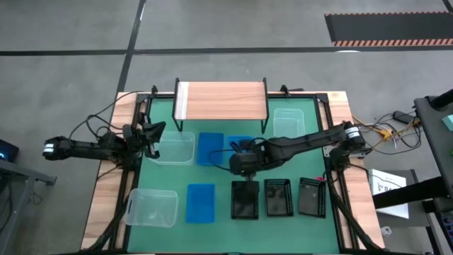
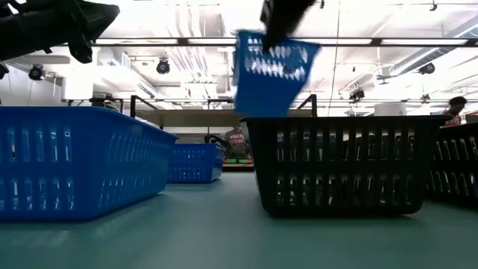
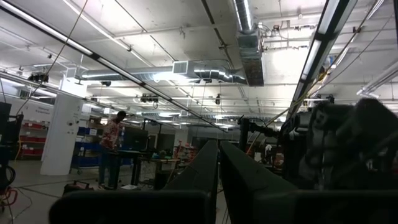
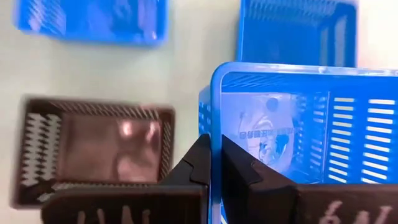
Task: Stack baskets on shelf by color
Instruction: Put the top right blue bin on the shelf
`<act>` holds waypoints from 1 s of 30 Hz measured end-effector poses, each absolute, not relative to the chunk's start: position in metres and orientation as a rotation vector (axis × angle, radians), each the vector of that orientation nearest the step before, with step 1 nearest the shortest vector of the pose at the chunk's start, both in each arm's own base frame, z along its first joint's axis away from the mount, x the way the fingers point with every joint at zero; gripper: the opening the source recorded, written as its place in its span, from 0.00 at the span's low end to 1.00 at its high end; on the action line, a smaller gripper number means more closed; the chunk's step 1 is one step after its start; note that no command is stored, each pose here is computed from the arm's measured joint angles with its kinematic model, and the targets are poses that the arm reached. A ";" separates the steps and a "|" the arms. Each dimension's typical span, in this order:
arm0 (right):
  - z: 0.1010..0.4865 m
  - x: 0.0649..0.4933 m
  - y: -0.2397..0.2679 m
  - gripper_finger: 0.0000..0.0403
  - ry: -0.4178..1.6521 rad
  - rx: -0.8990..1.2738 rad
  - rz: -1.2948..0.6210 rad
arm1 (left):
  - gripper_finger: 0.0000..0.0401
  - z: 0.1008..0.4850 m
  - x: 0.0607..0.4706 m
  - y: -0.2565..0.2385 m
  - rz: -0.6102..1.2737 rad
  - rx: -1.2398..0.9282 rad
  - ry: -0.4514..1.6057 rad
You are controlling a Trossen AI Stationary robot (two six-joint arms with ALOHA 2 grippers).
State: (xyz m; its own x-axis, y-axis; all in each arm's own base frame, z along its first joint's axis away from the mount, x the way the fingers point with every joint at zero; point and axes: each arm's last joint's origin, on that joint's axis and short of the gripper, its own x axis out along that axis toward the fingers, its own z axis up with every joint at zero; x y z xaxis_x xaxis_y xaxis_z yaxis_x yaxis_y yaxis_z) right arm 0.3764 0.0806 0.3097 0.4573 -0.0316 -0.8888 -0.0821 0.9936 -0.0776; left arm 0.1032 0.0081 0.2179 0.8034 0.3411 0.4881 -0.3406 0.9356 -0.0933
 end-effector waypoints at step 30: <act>0.321 0.427 -0.094 0.02 0.941 -0.277 -0.327 | 0.00 0.218 0.103 0.008 0.366 0.000 -0.522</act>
State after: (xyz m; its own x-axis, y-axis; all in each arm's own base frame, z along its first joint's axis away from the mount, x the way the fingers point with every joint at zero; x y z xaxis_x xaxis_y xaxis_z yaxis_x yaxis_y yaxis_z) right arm 0.4268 -0.0937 0.3206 0.5460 -0.3911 -0.7409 0.1530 0.9160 -0.3708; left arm 0.1032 0.0082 0.2179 0.8035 0.3416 0.4875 -0.3415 0.9353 -0.0926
